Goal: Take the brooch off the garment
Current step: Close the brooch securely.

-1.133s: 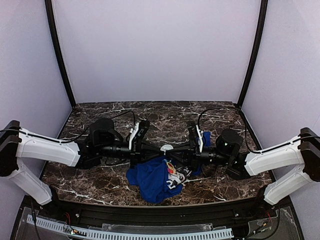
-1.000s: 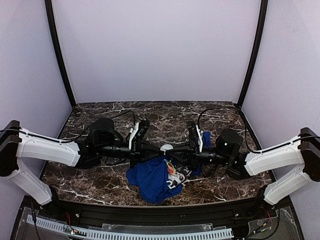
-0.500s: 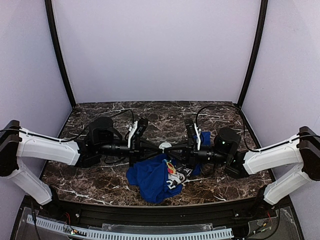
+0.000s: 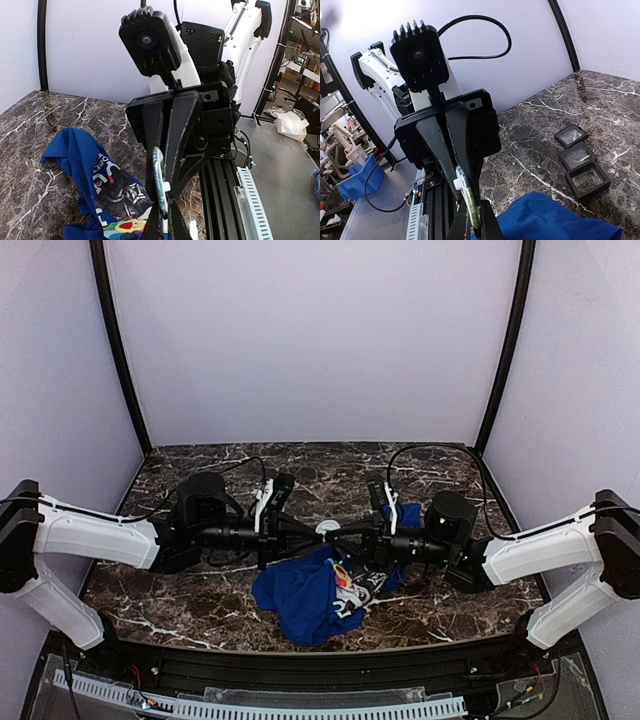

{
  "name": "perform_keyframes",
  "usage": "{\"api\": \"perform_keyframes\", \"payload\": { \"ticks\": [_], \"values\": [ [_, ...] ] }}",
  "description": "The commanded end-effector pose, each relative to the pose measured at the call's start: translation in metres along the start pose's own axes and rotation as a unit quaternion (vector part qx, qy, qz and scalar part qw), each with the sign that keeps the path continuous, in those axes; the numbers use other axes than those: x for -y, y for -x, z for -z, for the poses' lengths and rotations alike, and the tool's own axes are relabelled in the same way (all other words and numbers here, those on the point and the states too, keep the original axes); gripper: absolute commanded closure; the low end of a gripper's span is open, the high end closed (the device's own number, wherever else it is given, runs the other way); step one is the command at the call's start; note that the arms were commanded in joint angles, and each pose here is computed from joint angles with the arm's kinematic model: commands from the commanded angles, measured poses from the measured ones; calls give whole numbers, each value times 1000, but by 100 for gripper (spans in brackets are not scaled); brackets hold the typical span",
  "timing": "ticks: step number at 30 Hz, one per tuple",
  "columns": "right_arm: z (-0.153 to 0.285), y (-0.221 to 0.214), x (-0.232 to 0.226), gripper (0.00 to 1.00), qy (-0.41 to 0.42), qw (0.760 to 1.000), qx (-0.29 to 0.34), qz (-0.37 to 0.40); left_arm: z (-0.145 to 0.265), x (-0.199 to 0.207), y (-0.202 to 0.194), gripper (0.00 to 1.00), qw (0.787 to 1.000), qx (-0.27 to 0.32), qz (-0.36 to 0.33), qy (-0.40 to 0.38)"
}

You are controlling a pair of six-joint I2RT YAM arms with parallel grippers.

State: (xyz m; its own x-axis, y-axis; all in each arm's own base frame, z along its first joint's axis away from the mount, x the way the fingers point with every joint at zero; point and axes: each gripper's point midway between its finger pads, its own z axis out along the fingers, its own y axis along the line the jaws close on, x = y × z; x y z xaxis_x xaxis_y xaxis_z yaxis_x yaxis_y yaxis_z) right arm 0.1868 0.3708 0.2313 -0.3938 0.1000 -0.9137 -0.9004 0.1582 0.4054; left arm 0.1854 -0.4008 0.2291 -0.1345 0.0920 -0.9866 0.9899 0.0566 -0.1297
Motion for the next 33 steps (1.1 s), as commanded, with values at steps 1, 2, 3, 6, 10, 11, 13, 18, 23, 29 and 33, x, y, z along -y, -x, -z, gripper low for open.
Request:
{"api": "perform_keyframes", "payload": {
  "ticks": [1, 2, 3, 6, 10, 11, 13, 18, 23, 29, 33],
  "values": [
    [7, 26, 58, 100, -120, 991, 49, -39, 4, 18, -19, 99, 999, -26, -1, -42],
    [7, 26, 59, 100, -123, 990, 50, -41, 4, 18, -18, 99, 999, -26, -2, -41],
    [8, 26, 61, 100, -125, 990, 52, -43, 4, 18, -19, 99, 999, -26, -2, -40],
    [10, 27, 63, 100, -130, 989, 61, -46, 5, 17, -20, 99, 999, -26, -2, -37],
    [14, 29, 64, 100, -131, 988, 71, -49, 6, 15, -19, 99, 999, -22, -3, -27],
    [15, 29, 65, 100, -133, 987, 74, -51, 7, 16, -18, 99, 999, -20, -4, -26],
    [17, 30, 66, 100, -135, 986, 80, -54, 8, 16, -18, 99, 999, -18, -4, -26],
    [19, 33, 70, 100, -145, 984, 88, -61, 8, 16, -19, 99, 999, -18, -2, -26],
    [22, 34, 75, 100, -159, 980, 96, -67, 8, 18, -19, 99, 999, -17, -2, -31],
    [23, 34, 82, 100, -175, 976, 103, -76, 7, 18, -20, 99, 999, -18, -1, -33],
    [25, 34, 86, 100, -183, 974, 108, -84, 7, 18, -20, 99, 999, -18, -2, -34]
  ]
}}
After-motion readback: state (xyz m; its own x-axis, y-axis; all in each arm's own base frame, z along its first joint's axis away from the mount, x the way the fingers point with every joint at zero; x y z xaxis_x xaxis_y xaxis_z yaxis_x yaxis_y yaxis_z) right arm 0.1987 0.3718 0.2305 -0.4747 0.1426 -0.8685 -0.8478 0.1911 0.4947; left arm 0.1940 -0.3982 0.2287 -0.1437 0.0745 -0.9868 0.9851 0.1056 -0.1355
